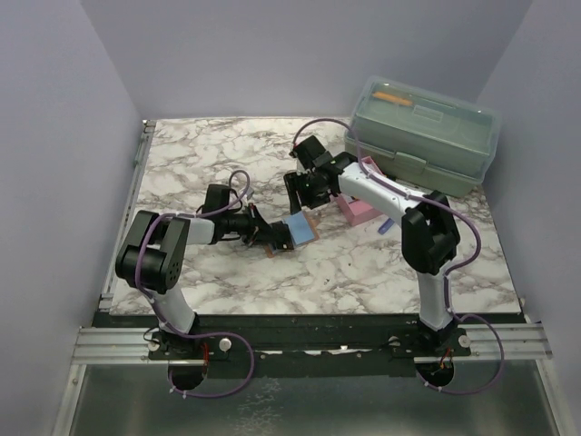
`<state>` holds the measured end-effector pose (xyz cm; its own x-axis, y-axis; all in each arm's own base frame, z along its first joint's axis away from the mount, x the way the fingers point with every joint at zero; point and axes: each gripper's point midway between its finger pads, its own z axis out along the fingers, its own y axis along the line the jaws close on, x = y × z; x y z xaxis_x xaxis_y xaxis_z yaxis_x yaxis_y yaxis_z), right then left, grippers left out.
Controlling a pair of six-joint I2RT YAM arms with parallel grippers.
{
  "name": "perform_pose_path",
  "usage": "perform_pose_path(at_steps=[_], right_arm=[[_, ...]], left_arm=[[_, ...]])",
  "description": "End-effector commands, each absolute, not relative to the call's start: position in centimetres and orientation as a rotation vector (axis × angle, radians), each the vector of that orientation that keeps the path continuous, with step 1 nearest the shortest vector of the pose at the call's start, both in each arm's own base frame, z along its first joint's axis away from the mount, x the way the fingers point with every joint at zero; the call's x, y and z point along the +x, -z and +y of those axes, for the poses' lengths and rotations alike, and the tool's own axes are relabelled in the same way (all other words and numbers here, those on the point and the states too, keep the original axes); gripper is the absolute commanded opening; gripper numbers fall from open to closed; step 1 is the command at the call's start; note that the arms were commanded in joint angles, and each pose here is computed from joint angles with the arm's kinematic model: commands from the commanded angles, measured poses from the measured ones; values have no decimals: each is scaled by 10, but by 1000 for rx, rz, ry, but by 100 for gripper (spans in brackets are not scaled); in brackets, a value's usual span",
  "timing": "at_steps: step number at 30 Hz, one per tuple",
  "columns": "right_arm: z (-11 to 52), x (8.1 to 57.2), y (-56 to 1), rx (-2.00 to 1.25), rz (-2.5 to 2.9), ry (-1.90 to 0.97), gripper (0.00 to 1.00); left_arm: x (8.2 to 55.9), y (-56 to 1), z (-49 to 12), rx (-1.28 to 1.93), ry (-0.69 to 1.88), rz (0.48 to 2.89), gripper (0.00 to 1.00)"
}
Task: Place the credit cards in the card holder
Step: Insert the credit card into the card holder.
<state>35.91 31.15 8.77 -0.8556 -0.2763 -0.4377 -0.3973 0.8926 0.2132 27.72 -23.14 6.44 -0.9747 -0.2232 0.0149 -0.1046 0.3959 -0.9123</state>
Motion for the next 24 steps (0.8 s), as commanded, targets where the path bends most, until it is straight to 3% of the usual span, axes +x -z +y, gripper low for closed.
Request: perform_pose_path(at_steps=[1, 16, 24], right_arm=[[316, 351, -86, -556, 2683, -374, 66], [309, 334, -21, -595, 2822, -283, 59], [295, 329, 2, -559, 2868, -186, 38]], left_arm=[[282, -72, -228, -266, 1592, 2534, 0], [287, -56, -226, -316, 1550, 2573, 0], [285, -47, -226, -313, 1546, 2595, 0]])
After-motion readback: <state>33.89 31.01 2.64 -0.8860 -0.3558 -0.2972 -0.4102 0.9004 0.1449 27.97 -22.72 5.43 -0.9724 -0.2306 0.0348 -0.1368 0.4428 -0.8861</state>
